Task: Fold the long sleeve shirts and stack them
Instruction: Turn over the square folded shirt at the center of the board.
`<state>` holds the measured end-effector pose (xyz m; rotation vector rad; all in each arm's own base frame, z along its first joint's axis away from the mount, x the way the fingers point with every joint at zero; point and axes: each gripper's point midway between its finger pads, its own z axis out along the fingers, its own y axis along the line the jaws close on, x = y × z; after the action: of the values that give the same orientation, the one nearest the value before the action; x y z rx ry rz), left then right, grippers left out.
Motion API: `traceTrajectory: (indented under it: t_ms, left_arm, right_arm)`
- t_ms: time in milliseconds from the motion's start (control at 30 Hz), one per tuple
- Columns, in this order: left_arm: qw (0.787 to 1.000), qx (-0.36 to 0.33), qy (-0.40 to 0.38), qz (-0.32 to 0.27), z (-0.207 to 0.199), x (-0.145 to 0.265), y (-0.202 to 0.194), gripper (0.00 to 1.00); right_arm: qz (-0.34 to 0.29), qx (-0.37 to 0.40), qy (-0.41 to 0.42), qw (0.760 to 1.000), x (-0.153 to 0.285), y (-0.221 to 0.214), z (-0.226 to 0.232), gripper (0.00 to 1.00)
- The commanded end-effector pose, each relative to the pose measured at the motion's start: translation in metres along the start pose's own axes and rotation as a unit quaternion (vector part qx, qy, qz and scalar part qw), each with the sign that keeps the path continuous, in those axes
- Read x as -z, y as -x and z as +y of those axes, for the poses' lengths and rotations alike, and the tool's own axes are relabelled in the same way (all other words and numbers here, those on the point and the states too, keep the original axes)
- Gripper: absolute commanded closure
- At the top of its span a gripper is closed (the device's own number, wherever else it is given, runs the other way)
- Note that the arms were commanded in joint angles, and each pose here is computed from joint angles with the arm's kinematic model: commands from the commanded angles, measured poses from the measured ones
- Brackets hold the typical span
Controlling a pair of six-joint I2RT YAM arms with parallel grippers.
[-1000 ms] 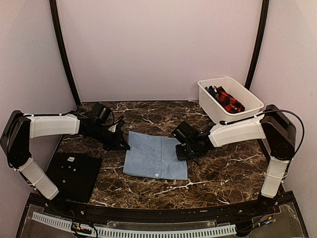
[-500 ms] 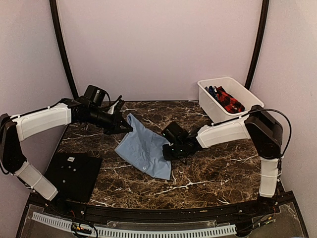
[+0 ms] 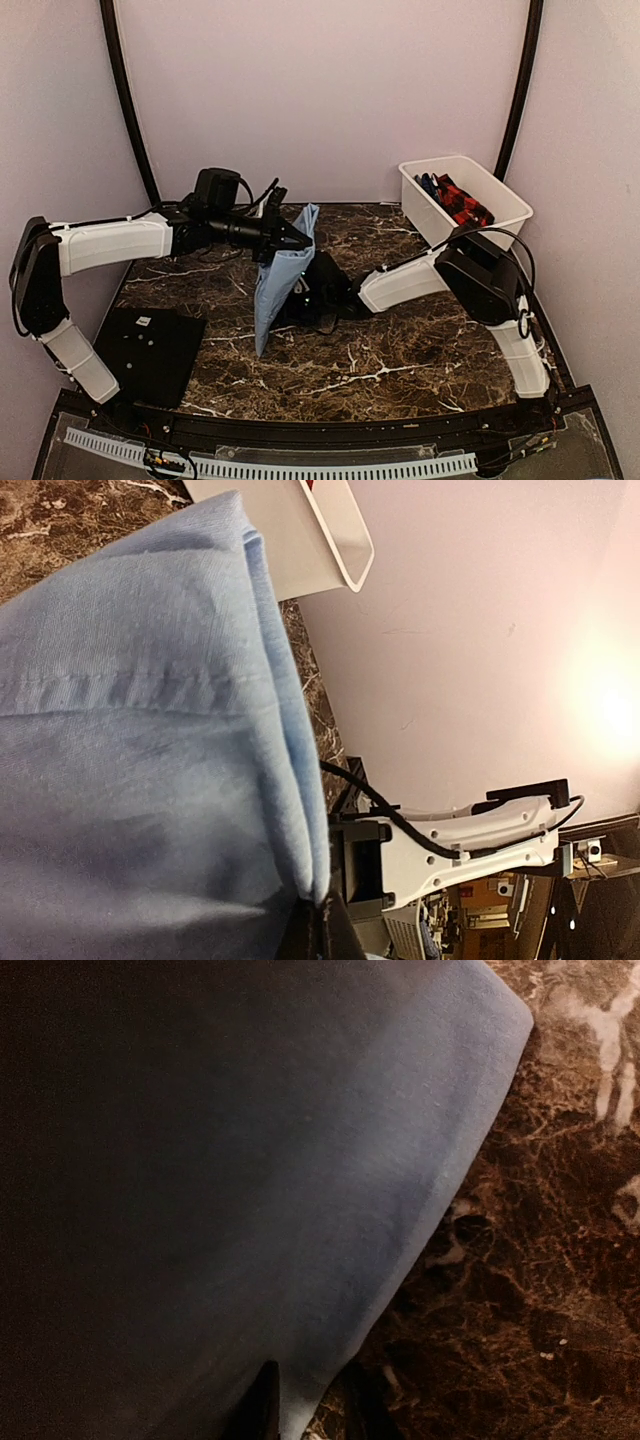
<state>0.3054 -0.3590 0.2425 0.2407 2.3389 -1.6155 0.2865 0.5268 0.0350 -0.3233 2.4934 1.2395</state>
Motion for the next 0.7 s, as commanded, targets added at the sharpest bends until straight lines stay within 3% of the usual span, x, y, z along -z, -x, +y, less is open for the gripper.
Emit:
traceTrajectory:
  t_ms: [0, 367, 667]
  left_arm:
    - [0.999, -0.008, -0.043, -0.010, -0.014, 0.000, 0.002, 1.00]
    - [0.999, -0.008, -0.040, -0.006, -0.008, -0.003, -0.001, 1.00]
    - [0.999, -0.016, -0.034, 0.009, -0.005, -0.016, -0.007, 1.00]
  right_arm:
    - [-0.022, -0.032, 0.071, 0.997, 0.015, 0.017, 0.008, 0.79]
    - [-0.059, -0.038, 0.055, 0.996, 0.050, 0.023, -0.014, 0.72]
    - [-0.126, -0.007, -0.016, 0.992, 0.141, 0.037, -0.010, 0.68]
